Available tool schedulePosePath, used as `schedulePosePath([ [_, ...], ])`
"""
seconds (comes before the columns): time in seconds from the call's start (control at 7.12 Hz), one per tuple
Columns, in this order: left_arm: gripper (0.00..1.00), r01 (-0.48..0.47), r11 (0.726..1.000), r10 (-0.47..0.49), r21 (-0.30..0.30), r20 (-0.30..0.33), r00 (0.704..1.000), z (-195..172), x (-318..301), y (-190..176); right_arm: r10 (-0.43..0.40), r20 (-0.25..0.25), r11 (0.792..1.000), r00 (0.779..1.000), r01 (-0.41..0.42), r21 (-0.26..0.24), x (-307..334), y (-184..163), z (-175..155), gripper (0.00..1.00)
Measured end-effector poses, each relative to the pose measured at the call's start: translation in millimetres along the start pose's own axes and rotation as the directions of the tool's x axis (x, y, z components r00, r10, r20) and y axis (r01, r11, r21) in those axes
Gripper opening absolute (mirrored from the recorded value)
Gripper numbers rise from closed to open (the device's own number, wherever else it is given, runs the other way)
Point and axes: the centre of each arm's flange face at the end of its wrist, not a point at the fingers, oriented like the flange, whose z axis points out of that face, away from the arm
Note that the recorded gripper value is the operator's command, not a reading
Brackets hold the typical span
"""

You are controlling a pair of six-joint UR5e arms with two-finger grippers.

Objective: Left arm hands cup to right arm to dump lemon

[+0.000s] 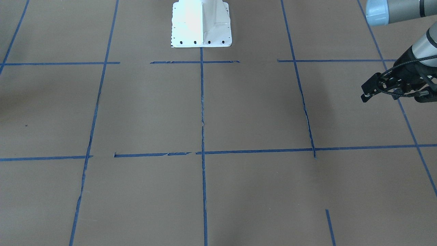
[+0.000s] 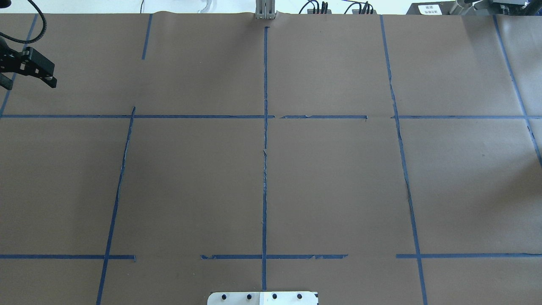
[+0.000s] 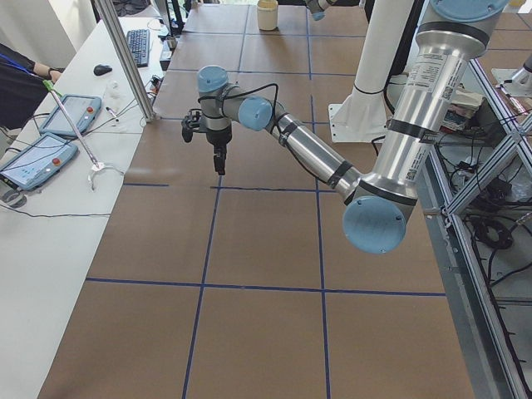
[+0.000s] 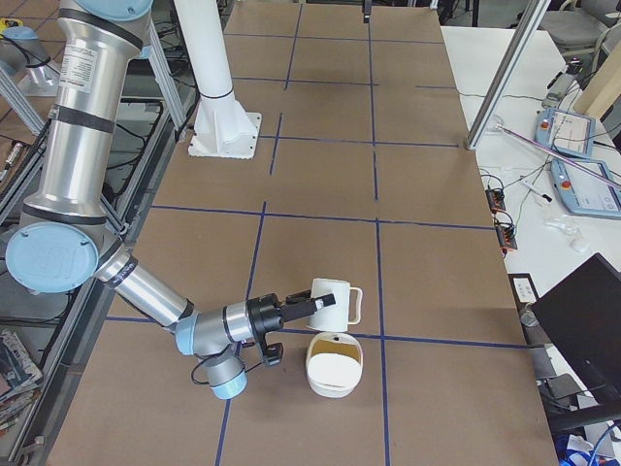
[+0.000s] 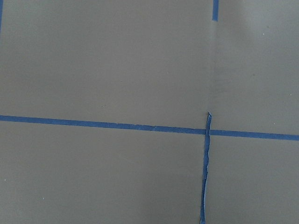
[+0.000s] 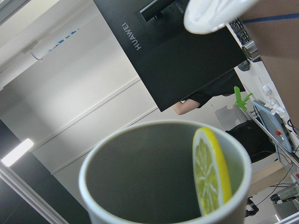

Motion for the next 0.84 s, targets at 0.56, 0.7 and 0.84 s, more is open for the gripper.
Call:
schedulePosePath([
  [0.56, 1.0, 0.003, 1.0, -0.003, -0.004, 0.003, 1.0, 1.9, -3.0, 1.4, 0.028, 0.004, 1.0, 1.0, -0.028, -0.008, -0.5, 0.8, -0.2, 0.08],
  [0.7, 1.0, 0.003, 1.0, -0.003, -0.004, 0.003, 1.0, 2.1, -3.4, 1.6, 0.067, 0.006, 0.998, 0.998, -0.067, -0.016, -1.2, 1.5, -1.2, 0.09],
  [0.84, 1.0, 0.003, 1.0, -0.003, -0.003, 0.004, 1.0, 2.2, -3.5, 1.6, 0.086, 0.006, 0.996, 0.996, -0.086, -0.018, -1.4, 1.6, -1.8, 0.12],
])
